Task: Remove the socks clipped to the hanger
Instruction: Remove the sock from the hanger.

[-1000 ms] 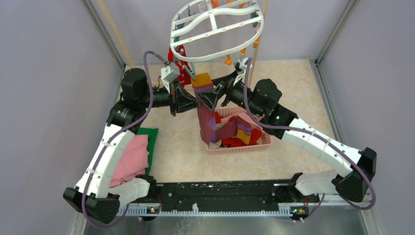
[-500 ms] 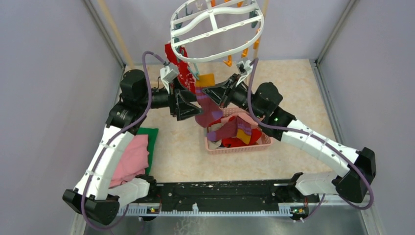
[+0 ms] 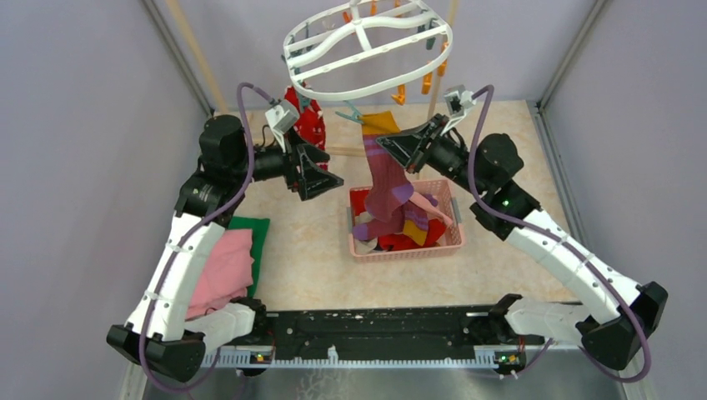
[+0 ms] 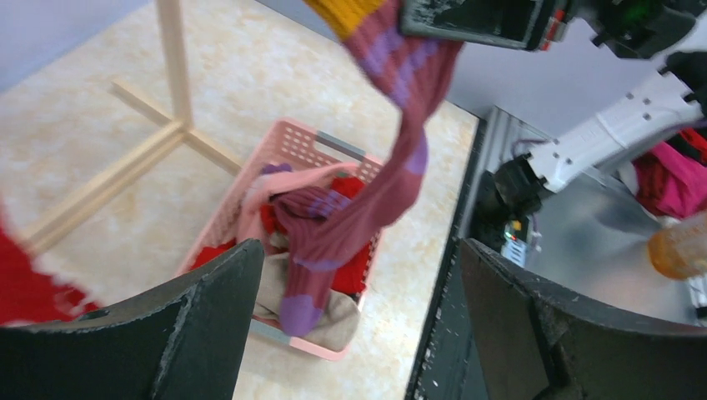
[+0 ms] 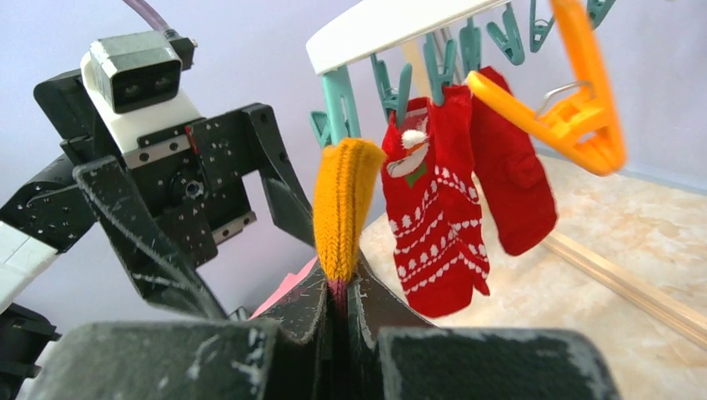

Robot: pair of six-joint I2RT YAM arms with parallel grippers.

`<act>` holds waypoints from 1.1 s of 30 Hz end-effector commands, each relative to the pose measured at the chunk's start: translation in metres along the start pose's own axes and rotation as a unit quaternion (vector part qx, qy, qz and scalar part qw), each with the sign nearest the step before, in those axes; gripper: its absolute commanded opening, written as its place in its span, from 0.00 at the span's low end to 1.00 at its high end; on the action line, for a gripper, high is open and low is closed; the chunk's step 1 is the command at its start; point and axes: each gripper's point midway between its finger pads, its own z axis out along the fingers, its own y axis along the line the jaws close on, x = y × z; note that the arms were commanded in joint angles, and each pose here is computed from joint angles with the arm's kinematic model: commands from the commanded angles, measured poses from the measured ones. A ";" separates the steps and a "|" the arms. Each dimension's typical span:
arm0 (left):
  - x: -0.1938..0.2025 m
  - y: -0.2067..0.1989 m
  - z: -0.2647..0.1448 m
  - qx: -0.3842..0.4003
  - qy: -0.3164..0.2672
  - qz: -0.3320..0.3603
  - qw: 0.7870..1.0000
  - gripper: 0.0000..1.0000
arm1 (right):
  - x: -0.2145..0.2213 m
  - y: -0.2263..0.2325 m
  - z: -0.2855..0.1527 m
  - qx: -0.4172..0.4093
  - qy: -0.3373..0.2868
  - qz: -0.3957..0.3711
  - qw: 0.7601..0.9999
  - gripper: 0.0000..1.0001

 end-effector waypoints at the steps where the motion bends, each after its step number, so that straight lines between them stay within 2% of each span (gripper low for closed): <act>1: -0.035 0.010 -0.014 -0.058 -0.031 0.045 0.997 0.92 | -0.030 0.008 -0.021 -0.005 -0.034 -0.013 0.999 0.00; 10: -0.039 0.036 -0.018 -0.092 -0.015 0.044 0.995 0.90 | -0.022 -0.004 -0.025 0.017 -0.017 -0.005 1.000 0.03; 14: -0.017 0.026 -0.011 -0.042 -0.012 0.028 0.999 0.87 | -0.004 0.004 -0.015 -0.028 0.000 0.038 0.999 0.07; 17: 0.014 0.023 -0.005 0.003 0.008 0.008 1.000 0.87 | 0.006 0.015 -0.005 -0.075 0.017 0.086 0.993 0.08; 21: 0.047 0.029 0.001 0.027 0.024 0.009 0.999 0.92 | 0.010 0.032 0.005 -0.132 0.033 0.120 0.983 0.10; 27: 0.049 0.018 0.013 0.101 0.013 0.025 0.994 0.96 | 0.008 0.035 0.010 -0.143 0.028 0.132 0.981 0.13; 33: 0.044 0.014 0.021 0.129 -0.001 0.016 0.992 0.91 | 0.012 0.042 0.019 -0.163 0.007 0.148 0.975 0.16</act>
